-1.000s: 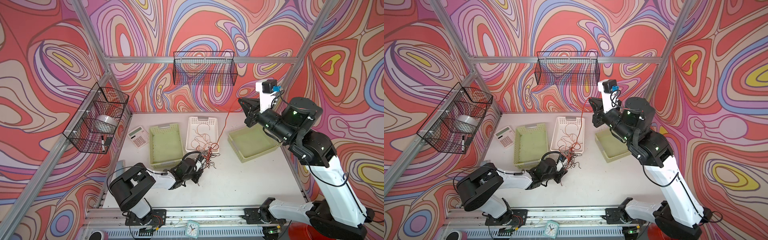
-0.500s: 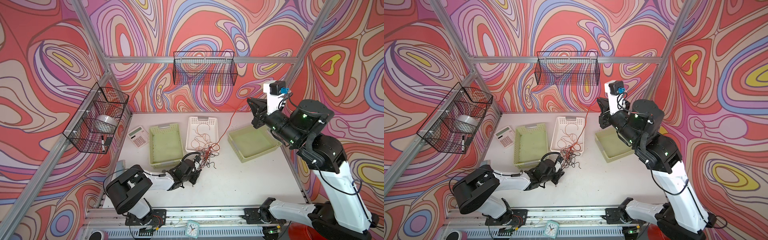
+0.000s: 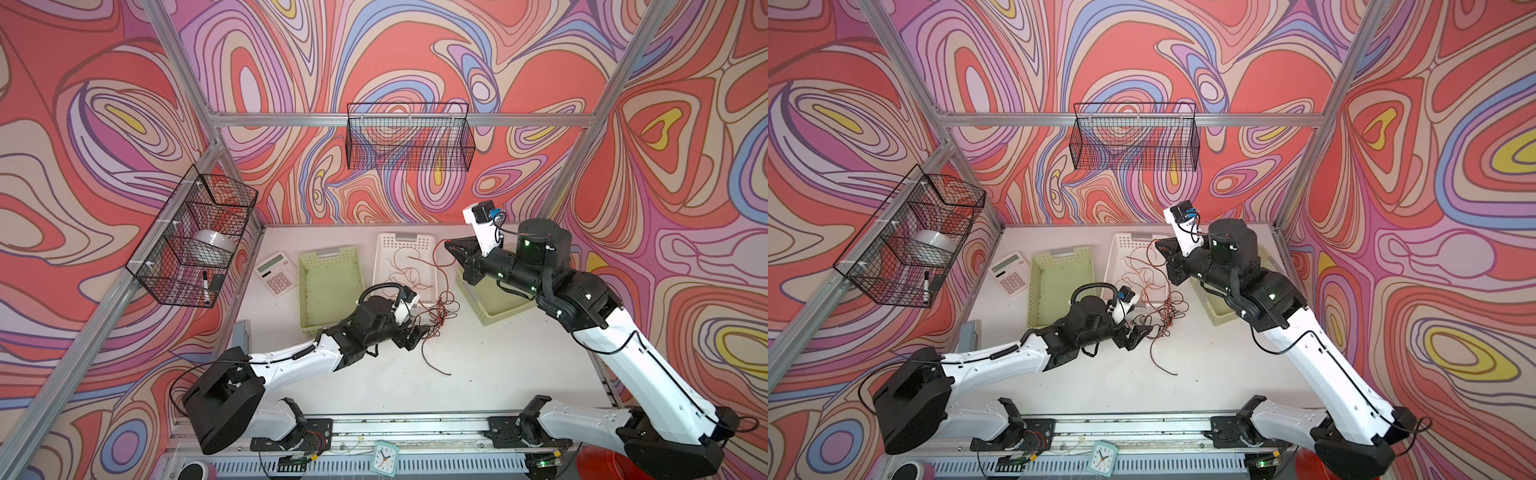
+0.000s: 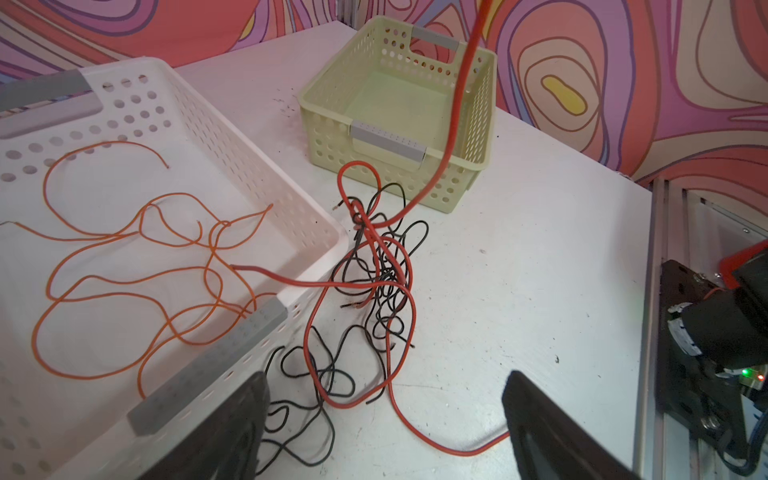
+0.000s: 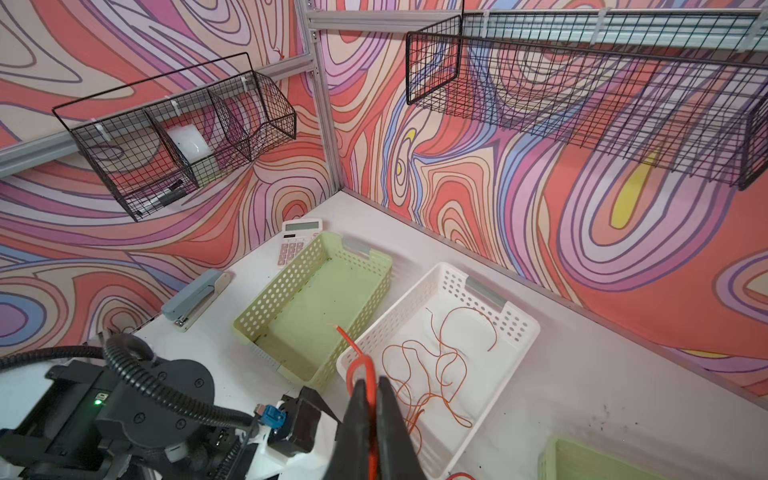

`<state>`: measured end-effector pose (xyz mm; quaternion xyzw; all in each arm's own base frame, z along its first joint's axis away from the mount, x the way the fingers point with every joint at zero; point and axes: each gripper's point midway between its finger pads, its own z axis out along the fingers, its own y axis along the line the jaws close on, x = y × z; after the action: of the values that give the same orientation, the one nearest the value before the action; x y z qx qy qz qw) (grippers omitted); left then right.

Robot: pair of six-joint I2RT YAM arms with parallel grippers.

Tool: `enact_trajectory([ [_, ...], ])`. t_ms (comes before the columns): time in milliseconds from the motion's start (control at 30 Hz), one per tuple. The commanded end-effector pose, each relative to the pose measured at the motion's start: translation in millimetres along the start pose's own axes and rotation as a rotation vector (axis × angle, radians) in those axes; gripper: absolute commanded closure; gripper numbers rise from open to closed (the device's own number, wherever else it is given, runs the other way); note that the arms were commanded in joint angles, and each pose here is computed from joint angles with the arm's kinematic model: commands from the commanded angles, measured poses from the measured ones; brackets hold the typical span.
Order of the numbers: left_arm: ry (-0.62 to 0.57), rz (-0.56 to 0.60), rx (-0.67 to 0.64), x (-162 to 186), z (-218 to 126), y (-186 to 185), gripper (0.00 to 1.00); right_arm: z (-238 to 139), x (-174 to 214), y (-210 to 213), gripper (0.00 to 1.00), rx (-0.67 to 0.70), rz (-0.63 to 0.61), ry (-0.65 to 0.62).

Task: Untangle the cables

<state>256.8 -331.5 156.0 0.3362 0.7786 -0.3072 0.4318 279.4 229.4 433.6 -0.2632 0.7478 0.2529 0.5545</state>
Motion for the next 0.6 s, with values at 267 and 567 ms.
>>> enact_trajectory([
  [267,0.017,-0.024,-0.044,-3.0,44.4,12.5,0.12,-17.4,-22.1,7.9,1.0,-0.037,0.037,-0.093],
  [567,0.0,-0.02,-0.059,-9.0,73.8,19.7,0.32,-24.4,-24.4,11.5,1.0,-0.054,0.048,-0.101],
])
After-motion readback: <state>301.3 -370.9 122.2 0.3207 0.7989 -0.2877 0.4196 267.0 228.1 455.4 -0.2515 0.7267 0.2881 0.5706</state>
